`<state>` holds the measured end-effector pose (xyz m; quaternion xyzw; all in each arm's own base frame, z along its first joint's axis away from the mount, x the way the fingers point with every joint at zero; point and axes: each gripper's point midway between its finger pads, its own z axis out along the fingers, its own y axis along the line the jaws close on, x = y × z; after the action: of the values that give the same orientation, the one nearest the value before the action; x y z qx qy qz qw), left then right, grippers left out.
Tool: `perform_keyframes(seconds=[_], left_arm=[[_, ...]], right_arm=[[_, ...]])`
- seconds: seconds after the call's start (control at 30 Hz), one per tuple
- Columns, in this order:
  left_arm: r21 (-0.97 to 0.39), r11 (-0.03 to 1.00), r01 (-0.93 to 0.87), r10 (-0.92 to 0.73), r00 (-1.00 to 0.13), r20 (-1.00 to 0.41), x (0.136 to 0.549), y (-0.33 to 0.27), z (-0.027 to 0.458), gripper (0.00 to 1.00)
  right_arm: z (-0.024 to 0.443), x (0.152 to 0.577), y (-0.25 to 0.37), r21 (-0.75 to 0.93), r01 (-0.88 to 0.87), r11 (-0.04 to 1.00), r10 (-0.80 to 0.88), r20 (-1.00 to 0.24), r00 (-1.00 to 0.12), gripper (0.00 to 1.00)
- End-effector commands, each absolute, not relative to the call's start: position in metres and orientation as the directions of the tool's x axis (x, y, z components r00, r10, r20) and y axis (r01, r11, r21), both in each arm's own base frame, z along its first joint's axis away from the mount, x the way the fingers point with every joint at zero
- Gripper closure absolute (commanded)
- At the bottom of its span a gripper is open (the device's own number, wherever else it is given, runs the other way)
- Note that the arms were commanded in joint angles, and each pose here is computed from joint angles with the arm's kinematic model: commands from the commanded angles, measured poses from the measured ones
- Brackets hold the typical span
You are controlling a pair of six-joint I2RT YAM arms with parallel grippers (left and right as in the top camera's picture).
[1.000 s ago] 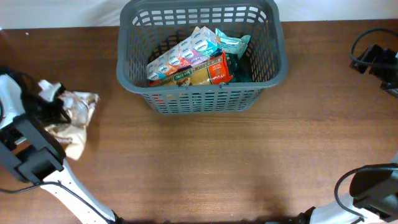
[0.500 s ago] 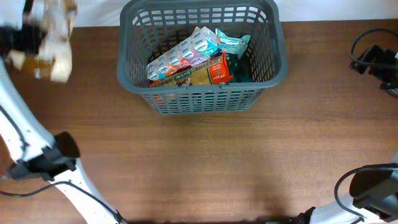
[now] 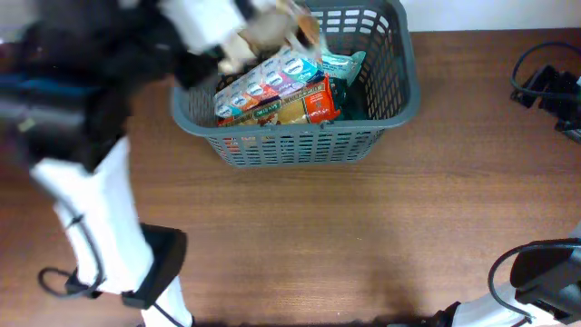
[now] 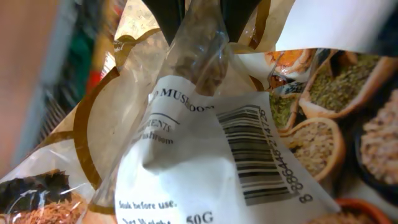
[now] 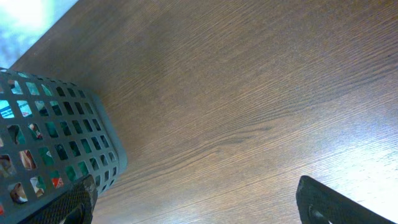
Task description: Pack container
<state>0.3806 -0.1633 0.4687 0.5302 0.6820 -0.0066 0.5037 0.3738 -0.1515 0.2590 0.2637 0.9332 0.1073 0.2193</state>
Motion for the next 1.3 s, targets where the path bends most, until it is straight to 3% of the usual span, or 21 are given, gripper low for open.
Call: perform_keyframes(seconds=[0.0,0.27,0.33,0.4,0.47,0.53,0.63,0.83,1.0,1.13,1.27], left_arm=[[0.512,0.336,0.790,0.860,-0.036,-0.510,0.412,-0.173,0.393,0.99],[0.377,0.348,0.859,0.895,-0.183,-0.407,0.435,-0.197,0.307,0.98],[0.332,0.369,0.868,0.891,-0.229,-0.392,0.440,-0.198,0.286,0.91],[0.309,0.372,0.875,0.893,-0.246,-0.377,0.442,-0.199,0.273,0.74],[0.286,0.385,0.877,0.890,-0.271,-0.368,0.444,-0.199,0.263,0.65],[0.267,0.415,0.870,0.877,-0.304,-0.372,0.445,-0.200,0.258,0.20],[0.258,0.474,0.842,0.849,-0.359,-0.388,0.446,-0.198,0.263,0.01],[0.274,0.698,0.662,0.689,-0.515,-0.510,0.454,-0.170,0.313,0.01],[0.215,0.887,0.410,0.433,-0.572,-0.696,0.449,-0.115,0.388,0.01],[0.156,0.964,0.217,0.257,-0.585,-0.770,0.436,-0.053,0.425,0.01],[0.112,0.993,0.029,0.105,-0.637,-0.764,0.420,0.017,0.428,0.01]], right_arm=[[0.263,0.373,-0.150,0.311,0.441,0.842,0.534,-0.365,-0.763,0.01],[0.263,0.373,-0.150,0.312,0.442,0.841,0.535,-0.362,-0.764,0.01],[0.263,0.372,-0.150,0.312,0.442,0.841,0.535,-0.361,-0.764,0.01],[0.263,0.372,-0.150,0.312,0.442,0.841,0.535,-0.361,-0.764,0.01],[0.263,0.372,-0.150,0.312,0.442,0.841,0.535,-0.361,-0.764,0.01],[0.262,0.372,-0.150,0.312,0.442,0.841,0.535,-0.361,-0.764,0.01],[0.263,0.373,-0.150,0.312,0.441,0.841,0.535,-0.362,-0.764,0.01],[0.264,0.375,-0.151,0.312,0.438,0.843,0.533,-0.376,-0.758,0.01],[0.265,0.376,-0.150,0.319,0.433,0.843,0.532,-0.377,-0.759,0.01],[0.266,0.378,-0.147,0.323,0.405,0.855,0.510,-0.386,-0.768,0.01],[0.283,0.386,-0.132,0.341,0.282,0.897,0.418,-0.444,-0.793,0.01]])
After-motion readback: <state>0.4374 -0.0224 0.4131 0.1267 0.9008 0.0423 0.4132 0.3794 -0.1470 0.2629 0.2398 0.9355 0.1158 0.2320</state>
